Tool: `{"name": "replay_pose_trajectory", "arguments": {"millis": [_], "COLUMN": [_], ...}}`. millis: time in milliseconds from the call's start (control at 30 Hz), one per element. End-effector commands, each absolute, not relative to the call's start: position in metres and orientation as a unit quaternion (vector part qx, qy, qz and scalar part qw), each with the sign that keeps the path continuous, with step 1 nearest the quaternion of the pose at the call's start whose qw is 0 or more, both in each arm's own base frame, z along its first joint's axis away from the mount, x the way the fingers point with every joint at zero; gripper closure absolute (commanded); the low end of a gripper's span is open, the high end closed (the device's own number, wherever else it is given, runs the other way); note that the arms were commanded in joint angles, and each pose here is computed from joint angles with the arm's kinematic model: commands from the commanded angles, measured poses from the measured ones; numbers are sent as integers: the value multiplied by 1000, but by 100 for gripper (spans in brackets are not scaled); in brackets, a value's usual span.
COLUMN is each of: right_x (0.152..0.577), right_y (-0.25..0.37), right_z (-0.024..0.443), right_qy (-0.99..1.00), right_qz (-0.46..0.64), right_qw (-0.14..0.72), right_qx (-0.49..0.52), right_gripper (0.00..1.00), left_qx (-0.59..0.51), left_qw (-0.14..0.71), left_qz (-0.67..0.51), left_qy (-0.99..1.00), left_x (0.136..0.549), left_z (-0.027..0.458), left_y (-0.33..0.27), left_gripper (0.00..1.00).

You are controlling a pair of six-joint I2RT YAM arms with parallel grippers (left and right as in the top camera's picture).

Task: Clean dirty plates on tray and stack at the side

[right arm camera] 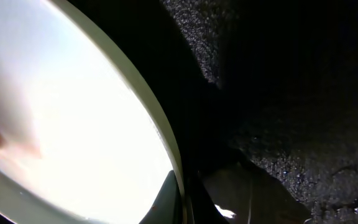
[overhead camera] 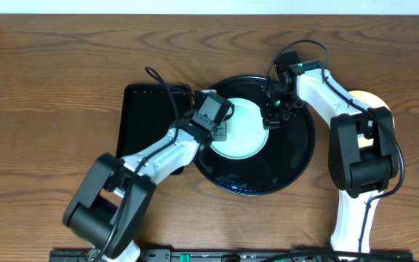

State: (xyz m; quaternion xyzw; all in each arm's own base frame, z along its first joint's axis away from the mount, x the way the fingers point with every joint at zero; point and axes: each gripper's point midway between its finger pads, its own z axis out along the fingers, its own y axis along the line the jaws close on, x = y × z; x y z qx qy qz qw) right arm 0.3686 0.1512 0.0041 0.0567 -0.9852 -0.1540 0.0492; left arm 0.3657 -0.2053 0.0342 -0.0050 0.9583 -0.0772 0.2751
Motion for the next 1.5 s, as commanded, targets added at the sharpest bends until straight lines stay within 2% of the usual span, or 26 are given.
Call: {"name": "replay_pose_trajectory", "arguments": {"millis": [0, 267, 667, 967, 1300, 1467], "right_x": [363, 364, 411, 432, 440, 436], "right_y": [154, 154, 157, 121, 84, 77], "right_z": [8, 8, 20, 78, 148, 167], "right_qy": [-986, -986, -985, -986, -966, -960], "right_qz": [-152, -152, -159, -58, 47, 63], "right_qw": [51, 49, -46, -144, -237, -254], "right_qx": [55, 55, 54, 64, 90, 100], "right_gripper": [99, 99, 99, 99, 99, 99], "left_qx": [3, -23, -127, -129, -55, -115], "left_qw": [341, 355, 280, 214, 170, 185], "left_qz": [-69, -68, -12, -18, -182, -105], "left_qy": [937, 932, 951, 968, 967, 970], "left_x": [381, 376, 366, 357, 361, 368], "left_z": [81, 116, 82, 36, 17, 11], "left_y": [-194, -166, -79, -57, -88, -40], "left_gripper": [92, 92, 92, 93, 92, 93]}}
